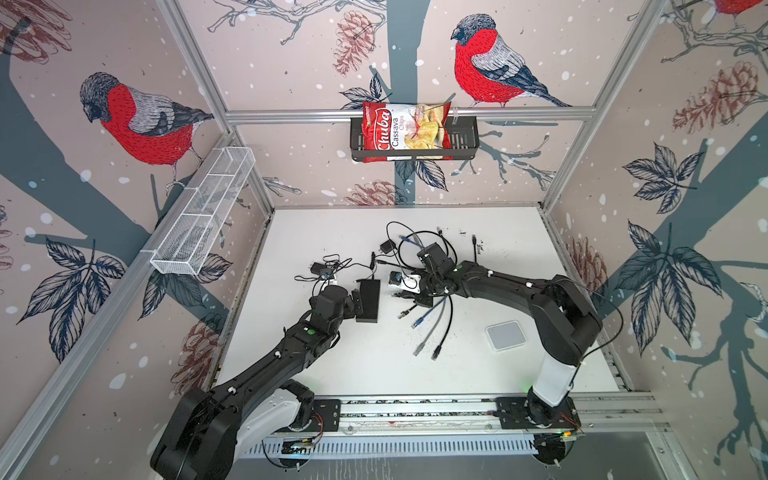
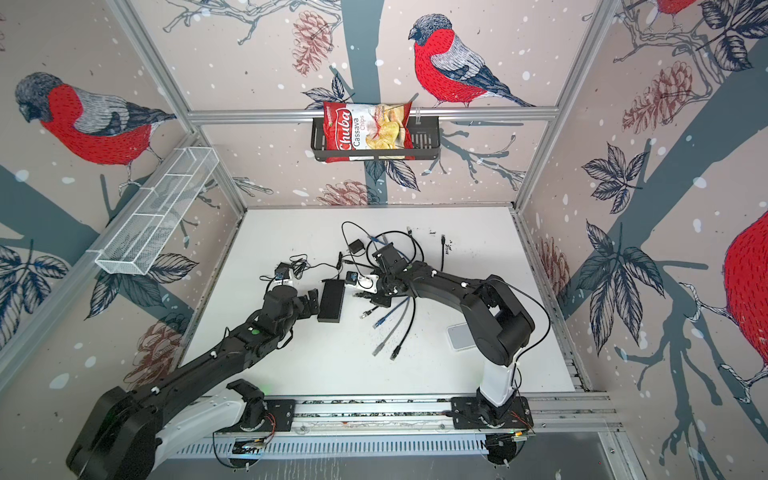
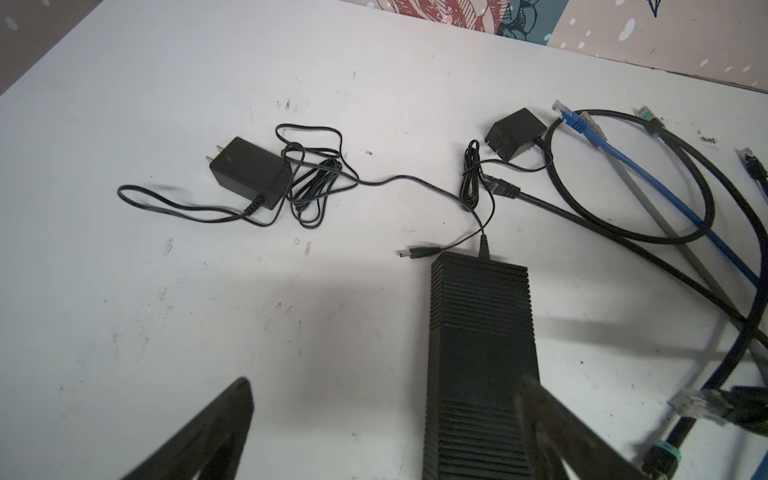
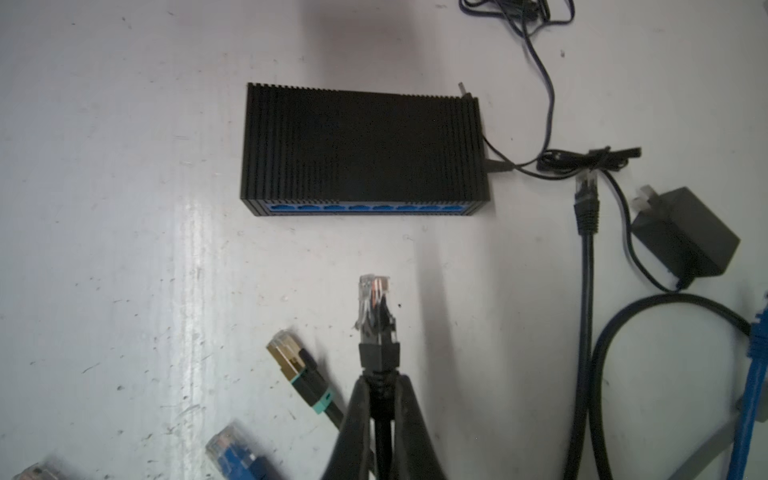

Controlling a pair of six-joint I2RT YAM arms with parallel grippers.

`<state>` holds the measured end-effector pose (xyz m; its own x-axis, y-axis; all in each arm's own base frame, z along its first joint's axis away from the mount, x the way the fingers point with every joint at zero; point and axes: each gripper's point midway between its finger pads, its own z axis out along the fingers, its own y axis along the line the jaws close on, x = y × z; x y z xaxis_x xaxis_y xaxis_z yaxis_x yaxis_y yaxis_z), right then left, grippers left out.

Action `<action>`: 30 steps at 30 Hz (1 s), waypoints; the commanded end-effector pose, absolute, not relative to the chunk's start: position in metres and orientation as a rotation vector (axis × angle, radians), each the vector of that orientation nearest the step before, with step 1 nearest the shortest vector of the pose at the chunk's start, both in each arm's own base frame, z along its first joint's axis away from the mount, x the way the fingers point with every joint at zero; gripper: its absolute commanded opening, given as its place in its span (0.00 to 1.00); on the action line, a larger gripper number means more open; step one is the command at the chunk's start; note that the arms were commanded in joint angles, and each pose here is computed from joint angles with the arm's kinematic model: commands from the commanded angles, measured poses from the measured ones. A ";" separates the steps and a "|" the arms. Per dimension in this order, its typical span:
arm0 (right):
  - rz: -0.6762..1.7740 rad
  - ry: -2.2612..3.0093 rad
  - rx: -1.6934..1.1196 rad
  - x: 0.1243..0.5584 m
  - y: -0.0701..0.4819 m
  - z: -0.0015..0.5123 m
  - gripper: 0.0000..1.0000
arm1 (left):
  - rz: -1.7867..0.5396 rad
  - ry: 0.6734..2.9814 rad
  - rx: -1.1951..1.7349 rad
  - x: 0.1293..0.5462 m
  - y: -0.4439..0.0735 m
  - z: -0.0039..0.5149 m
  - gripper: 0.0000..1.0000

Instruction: Insert the plug into the switch port

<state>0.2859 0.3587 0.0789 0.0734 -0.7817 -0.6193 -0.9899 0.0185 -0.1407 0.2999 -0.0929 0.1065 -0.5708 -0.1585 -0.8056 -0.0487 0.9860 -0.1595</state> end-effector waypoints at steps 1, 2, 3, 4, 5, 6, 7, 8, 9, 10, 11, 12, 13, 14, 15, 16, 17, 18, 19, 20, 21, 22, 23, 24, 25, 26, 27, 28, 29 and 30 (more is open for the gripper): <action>0.627 1.886 -1.763 0.286 0.360 0.072 0.02 | -0.129 2.160 -0.139 0.312 -0.095 0.113 0.97; 0.676 1.921 -1.750 0.289 0.362 0.071 0.02 | -0.126 2.168 -0.136 0.315 -0.096 0.112 0.97; 0.718 1.956 -1.742 0.291 0.363 0.068 0.02 | -0.122 2.176 -0.129 0.318 -0.098 0.110 0.97; 0.762 1.997 -1.722 0.293 0.364 0.065 0.02 | -0.126 2.182 -0.121 0.321 -0.100 0.109 0.96; 0.796 2.037 -1.707 0.294 0.364 0.060 0.02 | -0.130 2.188 -0.124 0.325 -0.102 0.108 0.95; 0.823 2.064 -1.703 0.294 0.364 0.056 0.01 | -0.131 2.192 -0.133 0.327 -0.103 0.107 0.95; 0.840 2.092 -1.693 0.294 0.364 0.052 0.01 | -0.133 2.192 -0.133 0.330 -0.104 0.106 0.95; 0.855 2.110 -1.685 0.293 0.363 0.048 0.01 | -0.139 2.193 -0.126 0.332 -0.107 0.105 0.95; 0.865 2.124 -1.680 0.292 0.363 0.045 0.02 | -0.146 2.194 -0.121 0.334 -0.109 0.104 0.95; 0.870 2.136 -1.663 0.293 0.363 0.043 0.01 | -0.159 2.188 -0.115 0.336 -0.112 0.105 0.94; 0.881 2.147 -1.646 0.294 0.364 0.041 0.01 | -0.168 2.188 -0.112 0.337 -0.114 0.103 0.94; 0.895 2.153 -1.638 0.293 0.364 0.041 0.01 | -0.174 2.185 -0.109 0.339 -0.115 0.102 0.94; 0.908 2.159 -1.633 0.293 0.366 0.041 0.01 | -0.182 2.181 -0.105 0.340 -0.117 0.102 0.94; 0.914 2.171 -1.623 0.293 0.366 0.040 0.01 | -0.189 2.175 -0.104 0.342 -0.118 0.102 0.93; 0.921 2.173 -1.624 0.293 0.367 0.039 0.01 | -0.193 2.169 -0.106 0.343 -0.119 0.102 0.93; 0.932 2.175 -1.621 0.292 0.368 0.040 0.01 | -0.200 2.162 -0.106 0.344 -0.120 0.101 0.92; 0.934 2.181 -1.610 0.293 0.369 0.040 0.01 | -0.207 2.149 -0.106 0.346 -0.121 0.102 0.92; 0.933 2.186 -1.601 0.295 0.370 0.040 0.01 | -0.215 2.138 -0.107 0.347 -0.122 0.101 0.91; 0.938 2.188 -1.589 0.297 0.371 0.042 0.01 | -0.223 2.125 -0.107 0.348 -0.123 0.102 0.90; 0.937 2.198 -1.570 0.300 0.371 0.042 0.01 | -0.235 2.114 -0.103 0.350 -0.125 0.102 0.89; 0.940 2.203 -1.561 0.302 0.372 0.042 0.01 | -0.243 2.107 -0.101 0.351 -0.127 0.102 0.88; 0.951 2.205 -1.552 0.304 0.373 0.043 0.01 | -0.251 2.104 -0.096 0.352 -0.128 0.100 0.88; 0.955 2.208 -1.544 0.306 0.374 0.042 0.01 | -0.260 2.102 -0.092 0.353 -0.130 0.099 0.88; 0.956 2.211 -1.539 0.307 0.375 0.042 0.01 | -0.265 2.101 -0.086 0.355 -0.132 0.098 0.88; 0.957 2.212 -1.538 0.309 0.377 0.041 0.01 | -0.271 2.104 -0.080 0.357 -0.134 0.096 0.87; 0.958 2.217 -1.535 0.310 0.378 0.040 0.01 | -0.281 2.105 -0.074 0.358 -0.137 0.095 0.87; 0.963 2.216 -1.537 0.311 0.379 0.039 0.01 | -0.292 2.105 -0.068 0.359 -0.139 0.094 0.87; 0.963 2.216 -1.536 0.312 0.380 0.038 0.01 | -0.302 2.102 -0.062 0.360 -0.141 0.093 0.87; 0.966 2.216 -1.535 0.313 0.381 0.038 0.01 | -0.316 2.098 -0.055 0.361 -0.144 0.093 0.87; 0.970 2.214 -1.534 0.313 0.382 0.037 0.01 | -0.321 2.095 -0.054 0.362 -0.145 0.092 0.87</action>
<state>0.3146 0.3767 0.0351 -0.3906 -0.7289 -0.5623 -0.9120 0.2233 0.3440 0.3511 -0.1341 0.0760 -0.5761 -0.1447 -0.8045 0.0432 0.9774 -0.2067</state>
